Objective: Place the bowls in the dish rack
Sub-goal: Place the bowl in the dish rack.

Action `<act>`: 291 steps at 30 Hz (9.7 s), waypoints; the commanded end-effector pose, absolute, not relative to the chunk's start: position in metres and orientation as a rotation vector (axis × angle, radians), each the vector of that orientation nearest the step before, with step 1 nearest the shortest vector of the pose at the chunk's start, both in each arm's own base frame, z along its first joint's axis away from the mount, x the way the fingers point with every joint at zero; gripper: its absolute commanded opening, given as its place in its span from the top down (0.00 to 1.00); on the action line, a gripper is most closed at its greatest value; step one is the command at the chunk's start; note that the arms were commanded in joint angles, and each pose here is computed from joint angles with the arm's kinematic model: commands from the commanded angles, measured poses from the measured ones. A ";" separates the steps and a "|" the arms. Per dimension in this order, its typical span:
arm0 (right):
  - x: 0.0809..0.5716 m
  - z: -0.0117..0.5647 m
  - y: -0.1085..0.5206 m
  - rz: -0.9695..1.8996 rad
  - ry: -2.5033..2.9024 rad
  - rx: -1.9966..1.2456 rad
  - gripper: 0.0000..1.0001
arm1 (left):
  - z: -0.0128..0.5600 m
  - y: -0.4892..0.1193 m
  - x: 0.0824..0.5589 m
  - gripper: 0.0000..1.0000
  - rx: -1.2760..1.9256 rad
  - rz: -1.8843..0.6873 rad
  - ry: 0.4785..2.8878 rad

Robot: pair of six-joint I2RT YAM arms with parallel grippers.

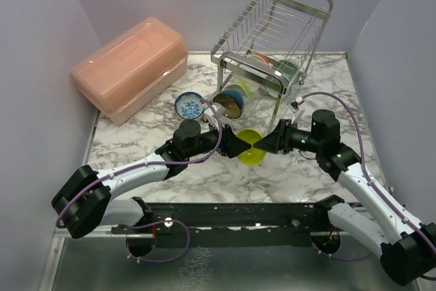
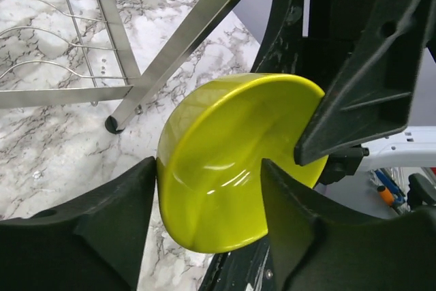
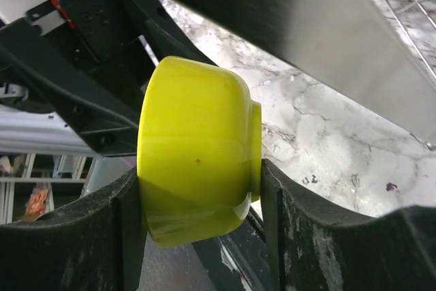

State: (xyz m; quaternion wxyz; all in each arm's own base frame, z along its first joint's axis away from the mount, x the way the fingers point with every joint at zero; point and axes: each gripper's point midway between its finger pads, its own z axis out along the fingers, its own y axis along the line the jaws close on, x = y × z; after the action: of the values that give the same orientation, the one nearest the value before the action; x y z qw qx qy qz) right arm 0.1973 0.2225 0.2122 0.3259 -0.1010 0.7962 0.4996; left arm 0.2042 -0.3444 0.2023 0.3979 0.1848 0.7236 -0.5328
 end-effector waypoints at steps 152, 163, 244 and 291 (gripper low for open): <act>0.445 0.139 0.071 -0.099 2.035 -0.369 1.00 | 0.210 -0.271 0.237 0.01 0.178 -1.103 1.705; 0.438 0.163 0.063 -0.167 1.938 -0.174 0.99 | 0.208 -0.288 0.239 0.02 0.222 -1.145 1.746; 0.423 0.094 0.106 -0.456 2.051 -0.171 0.88 | 0.201 -0.271 0.235 0.01 0.177 -1.102 1.736; 0.371 0.107 0.082 0.020 2.023 0.265 0.00 | 0.158 -0.223 0.266 0.01 -0.044 -0.864 1.962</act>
State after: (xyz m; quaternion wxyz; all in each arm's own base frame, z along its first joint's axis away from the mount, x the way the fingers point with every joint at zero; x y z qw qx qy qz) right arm 0.3756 0.0835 0.1082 0.5284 0.0988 0.8430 -0.0194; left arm 0.2606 -0.2283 0.1603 0.4958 0.0023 0.7923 -0.3557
